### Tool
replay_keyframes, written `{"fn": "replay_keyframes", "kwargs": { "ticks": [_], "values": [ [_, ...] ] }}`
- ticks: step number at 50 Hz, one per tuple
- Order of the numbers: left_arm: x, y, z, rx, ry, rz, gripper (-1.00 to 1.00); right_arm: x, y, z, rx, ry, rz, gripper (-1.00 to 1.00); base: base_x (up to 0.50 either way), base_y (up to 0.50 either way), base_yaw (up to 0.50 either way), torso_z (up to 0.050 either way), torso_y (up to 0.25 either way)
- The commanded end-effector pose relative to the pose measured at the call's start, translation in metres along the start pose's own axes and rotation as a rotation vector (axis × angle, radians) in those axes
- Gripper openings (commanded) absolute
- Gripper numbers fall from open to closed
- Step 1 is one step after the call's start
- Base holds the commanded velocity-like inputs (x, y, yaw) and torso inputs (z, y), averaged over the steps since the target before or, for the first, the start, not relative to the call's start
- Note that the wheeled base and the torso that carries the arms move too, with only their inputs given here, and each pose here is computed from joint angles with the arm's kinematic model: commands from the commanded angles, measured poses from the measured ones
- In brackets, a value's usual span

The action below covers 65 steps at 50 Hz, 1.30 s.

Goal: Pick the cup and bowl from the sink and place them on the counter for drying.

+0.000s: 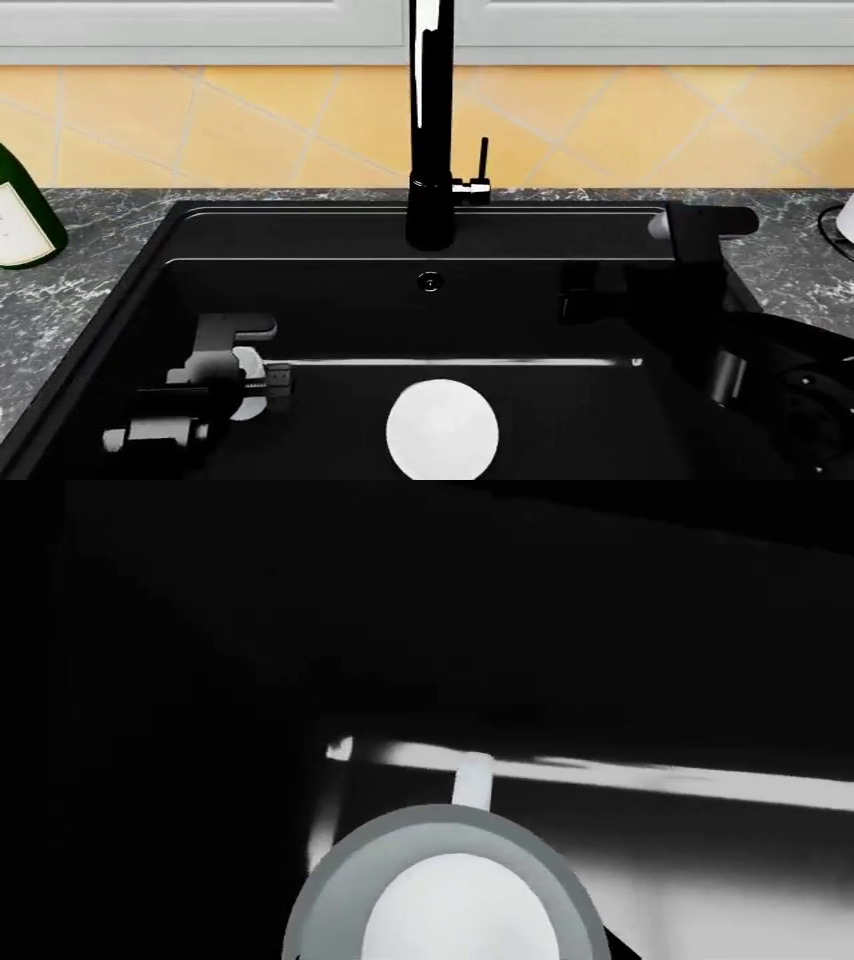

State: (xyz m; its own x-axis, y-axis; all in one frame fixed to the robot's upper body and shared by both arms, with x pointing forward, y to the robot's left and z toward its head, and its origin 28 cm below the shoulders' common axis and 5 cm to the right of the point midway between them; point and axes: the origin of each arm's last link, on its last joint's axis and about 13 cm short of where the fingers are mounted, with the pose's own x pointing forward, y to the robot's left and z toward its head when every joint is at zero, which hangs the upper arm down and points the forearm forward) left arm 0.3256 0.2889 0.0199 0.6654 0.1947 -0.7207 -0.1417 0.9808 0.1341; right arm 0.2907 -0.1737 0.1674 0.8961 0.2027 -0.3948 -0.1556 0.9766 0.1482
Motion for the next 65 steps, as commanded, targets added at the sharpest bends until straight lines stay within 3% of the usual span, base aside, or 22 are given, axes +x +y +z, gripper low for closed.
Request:
{"fn": "replay_keyframes", "kwargs": {
  "ticks": [1, 7, 12, 20, 21, 29, 30, 42, 45, 48, 58, 65],
  "values": [
    [-0.033, -0.002, 0.015, -0.02, -0.072, -0.036, -1.0, 0.0, -0.001, -0.001, 0.006, -0.003, 0.001, 1.0, 0.0, 0.0, 0.0, 0.0, 0.0],
    [-0.053, 0.003, 0.022, -0.051, -0.106, -0.076, -1.0, 0.001, 0.0, -0.003, 0.009, -0.004, 0.01, 1.0, 0.0, 0.0, 0.0, 0.0, 0.0],
    [-0.067, 0.004, 0.03, -0.024, -0.119, -0.066, -1.0, 0.002, 0.0, -0.006, 0.017, -0.005, 0.012, 1.0, 0.0, 0.0, 0.0, 0.0, 0.0],
    [-0.107, 0.015, 0.044, -0.024, -0.121, -0.117, -1.0, 0.0, -0.002, -0.006, 0.023, 0.0, 0.01, 1.0, 0.0, 0.0, 0.0, 0.0, 0.0],
    [-0.113, 0.013, 0.048, -0.055, -0.118, -0.149, -1.0, 0.0, -0.002, -0.006, 0.023, 0.0, 0.011, 1.0, 0.0, 0.0, 0.0, 0.0, 0.0],
    [-0.154, 0.021, 0.065, 0.021, -0.15, -0.148, -1.0, 0.005, 0.002, -0.004, 0.02, 0.011, 0.027, 1.0, 0.0, 0.0, 0.0, 0.0, 0.001],
    [-0.16, 0.019, 0.066, 0.014, -0.142, -0.203, -1.0, 0.005, 0.001, -0.004, 0.019, 0.011, 0.027, 1.0, 0.0, 0.0, 0.0, 0.0, 0.0],
    [-0.21, 0.051, 0.089, -0.019, -0.179, -0.154, -1.0, 0.006, 0.001, -0.001, 0.022, 0.009, 0.035, 1.0, 0.0, 0.0, 0.0, 0.0, 0.0],
    [-0.216, 0.052, 0.092, -0.011, -0.181, -0.14, -1.0, 0.006, 0.001, 0.0, 0.017, 0.012, 0.036, 1.0, 0.0, 0.0, 0.0, 0.0, 0.0],
    [-0.22, 0.053, 0.097, -0.056, -0.182, -0.14, -1.0, 0.006, 0.001, 0.0, 0.015, 0.015, 0.035, 1.0, 0.0, 0.0, 0.0, 0.0, 0.0],
    [-0.244, 0.073, 0.113, -0.034, -0.209, -0.089, -1.0, 0.006, 0.001, -0.004, 0.013, 0.029, 0.04, 1.0, 0.0, 0.0, 0.0, 0.0, 0.0],
    [-0.259, 0.083, 0.134, -0.067, -0.257, -0.066, -1.0, 0.009, 0.002, -0.006, 0.01, 0.038, 0.045, 1.0, 0.0, 0.0, 0.0, 0.0, 0.001]
  ]
}}
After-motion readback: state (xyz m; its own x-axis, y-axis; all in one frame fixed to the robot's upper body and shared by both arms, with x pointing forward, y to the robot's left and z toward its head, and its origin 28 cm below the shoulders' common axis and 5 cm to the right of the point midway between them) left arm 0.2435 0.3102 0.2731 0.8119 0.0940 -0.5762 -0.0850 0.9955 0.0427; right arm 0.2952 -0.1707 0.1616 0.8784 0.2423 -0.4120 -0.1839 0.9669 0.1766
